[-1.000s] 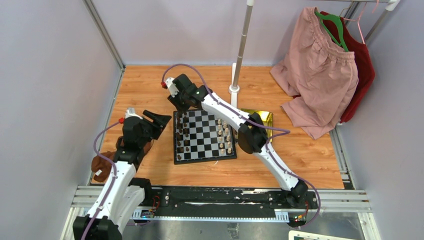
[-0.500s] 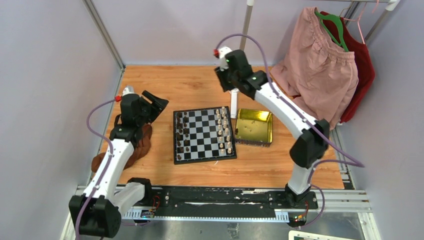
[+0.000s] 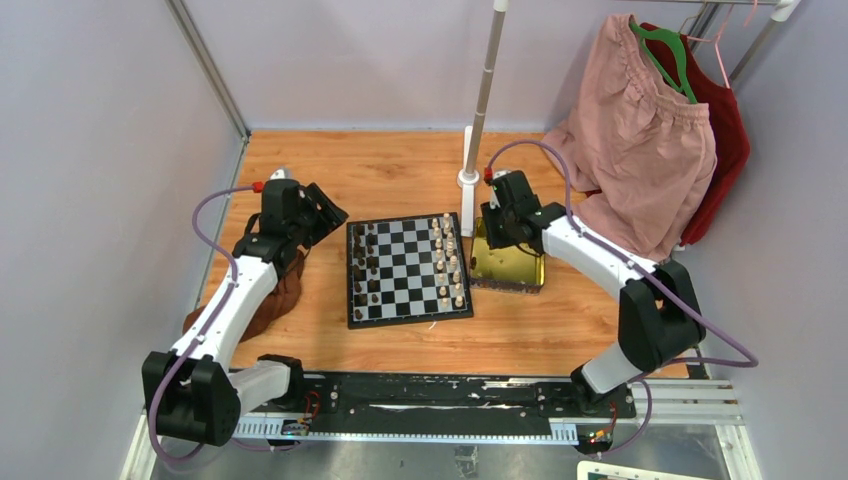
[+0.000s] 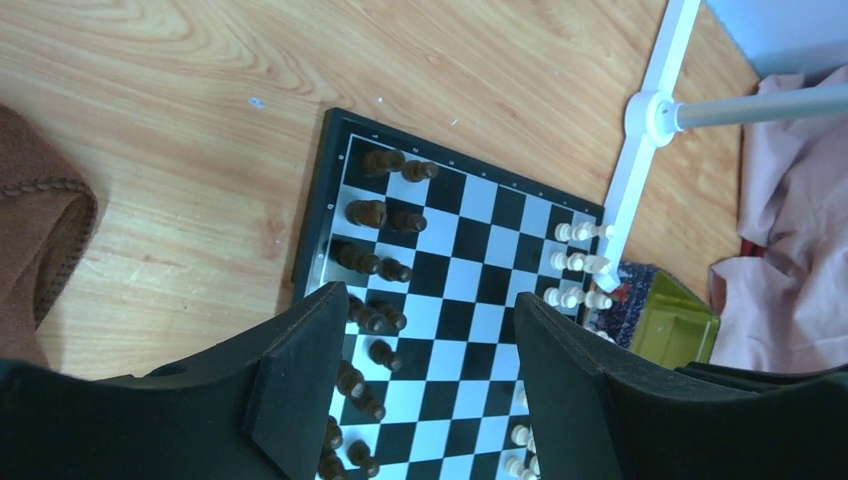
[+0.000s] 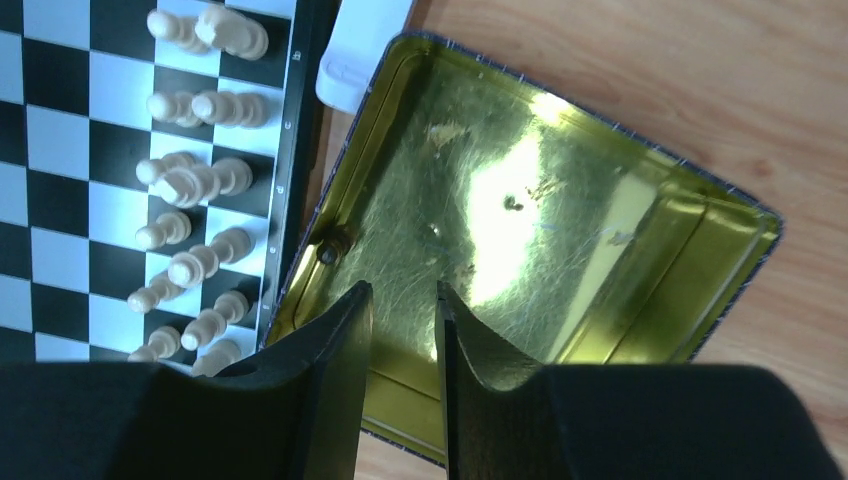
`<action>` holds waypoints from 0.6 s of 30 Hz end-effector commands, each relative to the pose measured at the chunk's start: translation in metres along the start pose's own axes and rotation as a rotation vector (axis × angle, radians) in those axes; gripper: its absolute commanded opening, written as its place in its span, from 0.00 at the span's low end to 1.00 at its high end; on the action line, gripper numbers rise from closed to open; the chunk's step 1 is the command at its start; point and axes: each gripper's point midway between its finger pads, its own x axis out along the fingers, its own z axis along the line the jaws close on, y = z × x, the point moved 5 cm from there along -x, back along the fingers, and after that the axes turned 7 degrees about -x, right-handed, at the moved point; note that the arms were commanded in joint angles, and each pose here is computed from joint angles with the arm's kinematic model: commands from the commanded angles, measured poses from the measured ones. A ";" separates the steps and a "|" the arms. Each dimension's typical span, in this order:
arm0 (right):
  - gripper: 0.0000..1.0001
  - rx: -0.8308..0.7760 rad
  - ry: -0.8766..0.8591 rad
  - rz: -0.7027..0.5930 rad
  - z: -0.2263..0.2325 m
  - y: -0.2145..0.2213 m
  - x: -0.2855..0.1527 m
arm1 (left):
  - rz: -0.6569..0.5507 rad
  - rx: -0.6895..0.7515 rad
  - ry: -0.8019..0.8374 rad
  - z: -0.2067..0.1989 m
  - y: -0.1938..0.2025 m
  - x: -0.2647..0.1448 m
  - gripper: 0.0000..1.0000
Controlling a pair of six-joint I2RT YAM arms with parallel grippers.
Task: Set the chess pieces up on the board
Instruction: Pick up the chess piece from the storage box.
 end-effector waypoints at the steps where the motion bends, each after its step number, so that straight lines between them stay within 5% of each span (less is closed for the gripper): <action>1: 0.34 0.062 -0.096 -0.097 0.004 -0.002 -0.001 | -0.025 0.064 0.013 -0.007 -0.008 -0.004 0.68; 7: 0.36 -0.017 -0.239 -0.059 0.017 0.014 0.014 | -0.028 0.075 0.018 -0.007 -0.008 -0.004 0.68; 18: 0.41 -0.156 -0.237 0.000 0.011 0.030 0.030 | -0.028 0.063 0.017 -0.003 -0.004 0.000 0.68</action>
